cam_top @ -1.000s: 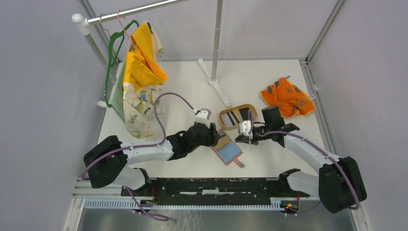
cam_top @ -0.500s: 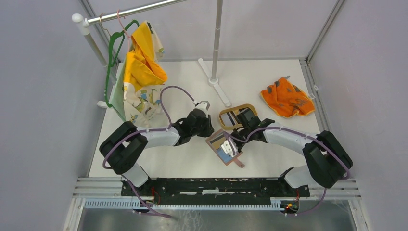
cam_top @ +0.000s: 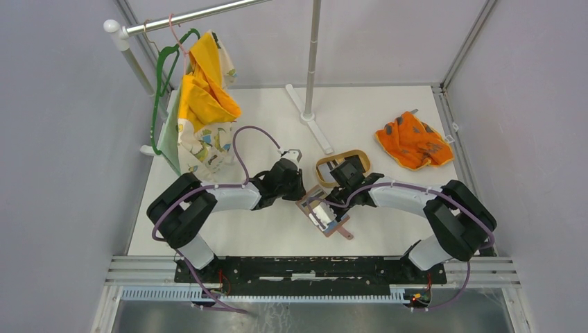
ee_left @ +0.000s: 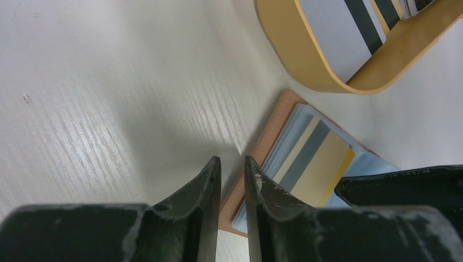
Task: Put the credit cards into the card holder
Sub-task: Insert the credit card into the card holder.
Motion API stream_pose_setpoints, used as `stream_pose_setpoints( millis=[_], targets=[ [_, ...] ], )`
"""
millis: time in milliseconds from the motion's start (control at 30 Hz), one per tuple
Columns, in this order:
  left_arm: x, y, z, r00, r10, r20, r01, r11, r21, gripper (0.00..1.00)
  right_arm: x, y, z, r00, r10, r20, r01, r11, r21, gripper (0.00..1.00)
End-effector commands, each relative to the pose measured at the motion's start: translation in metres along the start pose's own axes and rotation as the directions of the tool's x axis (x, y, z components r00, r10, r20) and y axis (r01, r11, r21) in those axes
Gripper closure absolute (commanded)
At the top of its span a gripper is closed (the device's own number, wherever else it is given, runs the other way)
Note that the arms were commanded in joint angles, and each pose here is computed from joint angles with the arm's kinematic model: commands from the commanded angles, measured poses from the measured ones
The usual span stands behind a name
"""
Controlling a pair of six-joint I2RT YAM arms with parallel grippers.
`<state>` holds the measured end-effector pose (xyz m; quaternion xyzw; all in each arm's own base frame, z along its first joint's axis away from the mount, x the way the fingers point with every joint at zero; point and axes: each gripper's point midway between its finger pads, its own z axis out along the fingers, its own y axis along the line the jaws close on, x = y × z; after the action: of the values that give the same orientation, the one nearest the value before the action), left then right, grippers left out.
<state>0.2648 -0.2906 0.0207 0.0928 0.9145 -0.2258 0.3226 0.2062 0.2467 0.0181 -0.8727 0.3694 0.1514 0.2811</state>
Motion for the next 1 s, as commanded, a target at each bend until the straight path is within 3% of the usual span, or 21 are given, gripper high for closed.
stream_pose_setpoints(
  millis=[0,267,667,867,967],
  targets=[
    [0.007,-0.003,0.001,0.999,0.040,-0.026,-0.040,0.999,0.035,0.72,0.016,-0.024,-0.007,0.993,0.020,-0.113,-0.012,0.997,0.072,0.97],
    [0.031,-0.013,-0.001,0.996,0.026,-0.081,-0.016,0.992,0.123,0.74,0.017,-0.042,-0.012,0.988,0.029,-0.154,-0.003,0.987,0.163,0.95],
    [0.052,0.001,-0.006,0.993,-0.024,-0.111,0.031,0.997,0.066,0.74,0.007,-0.045,-0.025,0.987,0.016,-0.159,0.013,0.984,0.179,0.93],
    [0.054,0.006,-0.022,0.994,-0.083,-0.066,0.087,0.994,0.063,0.74,-0.017,-0.061,-0.075,0.993,0.101,0.056,-0.113,0.955,0.276,0.92],
    [0.049,-0.008,-0.033,0.997,-0.072,-0.021,0.074,0.989,0.125,0.73,-0.013,-0.098,-0.117,0.947,0.277,0.162,-0.320,0.846,0.427,0.85]
  ],
)
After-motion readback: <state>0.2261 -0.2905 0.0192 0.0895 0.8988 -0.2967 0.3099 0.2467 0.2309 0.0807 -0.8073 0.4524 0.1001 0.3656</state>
